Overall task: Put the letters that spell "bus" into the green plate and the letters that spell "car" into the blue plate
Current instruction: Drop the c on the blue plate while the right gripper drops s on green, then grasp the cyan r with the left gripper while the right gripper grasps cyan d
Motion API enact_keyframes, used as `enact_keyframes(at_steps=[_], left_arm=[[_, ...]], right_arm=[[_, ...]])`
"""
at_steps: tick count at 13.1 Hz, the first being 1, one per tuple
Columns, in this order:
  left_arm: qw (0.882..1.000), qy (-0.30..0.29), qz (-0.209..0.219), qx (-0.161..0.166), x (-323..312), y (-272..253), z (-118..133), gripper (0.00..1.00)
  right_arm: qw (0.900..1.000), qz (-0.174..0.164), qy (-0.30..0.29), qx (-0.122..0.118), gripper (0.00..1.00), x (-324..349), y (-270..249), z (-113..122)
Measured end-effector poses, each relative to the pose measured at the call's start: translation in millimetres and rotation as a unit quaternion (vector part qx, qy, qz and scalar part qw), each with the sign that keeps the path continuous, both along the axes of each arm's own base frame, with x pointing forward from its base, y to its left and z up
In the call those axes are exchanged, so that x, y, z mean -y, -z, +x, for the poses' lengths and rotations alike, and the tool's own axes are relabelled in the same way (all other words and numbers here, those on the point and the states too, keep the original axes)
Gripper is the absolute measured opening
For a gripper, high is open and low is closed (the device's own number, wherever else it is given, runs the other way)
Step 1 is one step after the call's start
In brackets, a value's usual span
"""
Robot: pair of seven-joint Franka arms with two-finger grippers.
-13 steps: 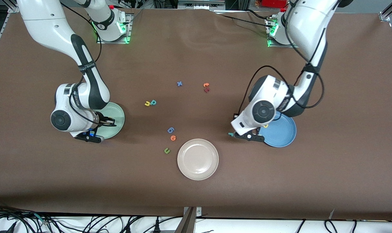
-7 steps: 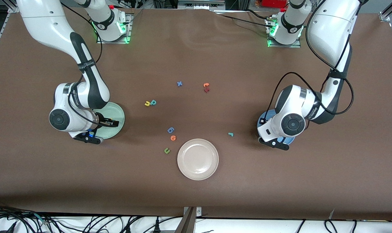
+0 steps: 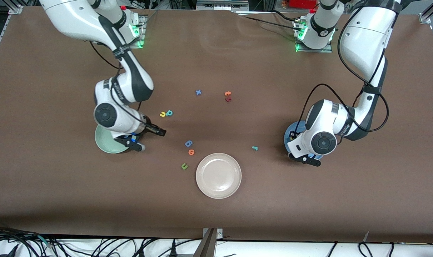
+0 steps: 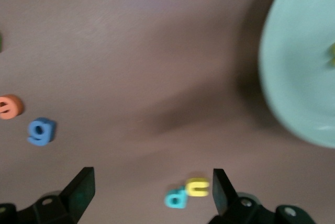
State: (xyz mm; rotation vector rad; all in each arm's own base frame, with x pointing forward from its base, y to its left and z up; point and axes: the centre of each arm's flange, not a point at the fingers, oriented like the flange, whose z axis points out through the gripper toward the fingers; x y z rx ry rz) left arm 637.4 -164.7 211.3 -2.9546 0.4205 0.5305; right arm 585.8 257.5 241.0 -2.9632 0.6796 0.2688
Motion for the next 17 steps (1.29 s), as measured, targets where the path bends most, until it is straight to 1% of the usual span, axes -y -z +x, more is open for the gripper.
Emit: enact_keyframes(at_steps=[1, 2, 3, 4, 5, 6, 7, 8, 9, 10, 12, 14, 17], left_arm=[[1.000, 0.004, -0.004, 0.003, 6, -2, 0, 0.85], [1.000, 0.011, -0.013, 0.007, 18, -6, 0, 0.97], [0.999, 0.022, -0.026, 0.017, 36, -12, 0, 1.00], [0.998, 0.033, -0.043, 0.038, 56, -19, 1, 1.00], [0.995, 0.043, -0.058, 0.066, 73, -24, 4, 1.00], [0.991, 0.051, -0.073, 0.095, 88, -25, 7, 1.00], [0.987, 0.057, -0.086, 0.121, 99, -23, 10, 1.00], [0.984, 0.061, -0.096, 0.141, 107, -18, 12, 1.00], [0.981, 0.062, -0.104, 0.154, 112, -11, 14, 1.00], [0.979, 0.064, -0.110, 0.160, 116, -2, 14, 1.00], [0.978, 0.072, -0.114, 0.157, 128, 14, 8, 1.00], [0.977, 0.087, -0.116, 0.153, 148, 20, -3, 1.00], [0.975, 0.115, -0.119, 0.148, 187, 23, -25, 1.00]], right_arm=[[1.000, -0.002, -0.002, 0.017, 1.00, -6, 8, -7], [0.999, -0.010, -0.014, 0.038, 1.00, -5, 18, -15], [0.998, -0.019, -0.029, 0.059, 1.00, -1, 28, -25], [0.996, -0.022, -0.040, 0.076, 1.00, 2, 35, -37], [0.995, -0.021, -0.043, 0.087, 1.00, 4, 39, -49], [0.995, -0.021, -0.033, 0.089, 1.00, 4, 41, -61], [0.996, -0.023, -0.011, 0.086, 1.00, 2, 42, -71], [0.996, -0.023, 0.017, 0.082, 1.00, -5, 40, -80], [0.996, -0.021, 0.044, 0.078, 1.00, -16, 37, -88], [0.995, -0.021, 0.066, 0.075, 1.00, -24, 35, -93], [0.992, -0.024, 0.102, 0.065, 1.00, -30, 39, -99], [0.991, -0.029, 0.119, 0.056, 1.00, -28, 46, -102], [0.986, -0.036, 0.160, 0.043, 0.93, -28, 56, -105]])
